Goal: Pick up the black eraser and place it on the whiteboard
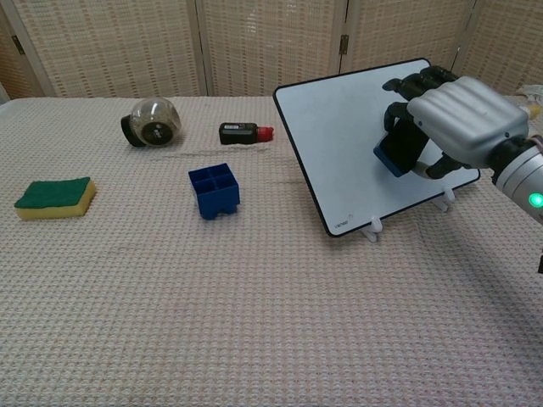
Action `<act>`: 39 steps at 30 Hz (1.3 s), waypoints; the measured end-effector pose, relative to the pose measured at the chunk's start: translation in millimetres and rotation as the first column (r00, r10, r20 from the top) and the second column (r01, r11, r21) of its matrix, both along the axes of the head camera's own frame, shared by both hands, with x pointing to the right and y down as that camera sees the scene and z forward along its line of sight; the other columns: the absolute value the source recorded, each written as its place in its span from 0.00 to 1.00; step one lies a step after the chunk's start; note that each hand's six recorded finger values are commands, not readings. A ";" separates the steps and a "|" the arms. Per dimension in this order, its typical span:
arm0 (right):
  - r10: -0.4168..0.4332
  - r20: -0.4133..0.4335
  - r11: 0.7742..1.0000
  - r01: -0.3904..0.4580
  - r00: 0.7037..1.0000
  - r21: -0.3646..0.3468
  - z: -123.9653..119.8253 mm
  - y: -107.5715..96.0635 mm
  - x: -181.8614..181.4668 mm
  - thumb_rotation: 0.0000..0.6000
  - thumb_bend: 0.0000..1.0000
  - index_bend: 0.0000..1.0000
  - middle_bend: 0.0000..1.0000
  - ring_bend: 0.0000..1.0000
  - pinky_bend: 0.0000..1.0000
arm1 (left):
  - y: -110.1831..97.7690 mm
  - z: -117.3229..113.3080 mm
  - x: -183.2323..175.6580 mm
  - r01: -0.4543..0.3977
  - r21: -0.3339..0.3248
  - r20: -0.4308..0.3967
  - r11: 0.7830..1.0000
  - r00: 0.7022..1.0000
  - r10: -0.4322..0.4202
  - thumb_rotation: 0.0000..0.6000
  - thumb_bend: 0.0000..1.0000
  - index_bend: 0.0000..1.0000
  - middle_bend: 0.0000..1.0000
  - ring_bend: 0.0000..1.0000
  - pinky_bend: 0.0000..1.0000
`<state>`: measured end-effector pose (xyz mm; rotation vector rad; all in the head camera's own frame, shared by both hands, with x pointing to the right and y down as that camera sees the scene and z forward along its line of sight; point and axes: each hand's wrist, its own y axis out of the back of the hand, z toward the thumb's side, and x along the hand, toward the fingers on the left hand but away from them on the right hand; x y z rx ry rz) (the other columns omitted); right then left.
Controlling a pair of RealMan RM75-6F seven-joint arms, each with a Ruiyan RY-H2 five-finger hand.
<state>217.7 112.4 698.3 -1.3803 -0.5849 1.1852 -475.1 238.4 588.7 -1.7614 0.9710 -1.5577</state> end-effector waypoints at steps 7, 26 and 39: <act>0.013 -0.004 1.000 -0.013 1.000 -0.001 8.7 -0.8 1.1 1.00 0.33 0.09 0.00 0.00 0.00 | -0.2 2.4 0.3 -0.004 -0.009 0.001 1.000 1.000 0.004 1.00 0.34 0.00 0.00 0.03 0.03; 0.082 0.113 0.991 -0.070 0.990 -0.111 -39.4 30.9 36.3 1.00 0.33 0.00 0.00 0.00 0.00 | 1.3 -2.8 0.9 -0.017 0.017 0.026 1.000 1.000 0.016 1.00 0.34 0.00 0.00 0.03 0.03; 0.350 0.012 0.874 -0.322 0.936 -0.363 -131.5 154.1 175.5 1.00 0.33 0.00 0.00 0.00 0.00 | 26.3 -27.4 21.8 -0.090 0.099 0.066 0.991 0.994 0.084 1.00 0.34 0.00 0.02 0.04 0.03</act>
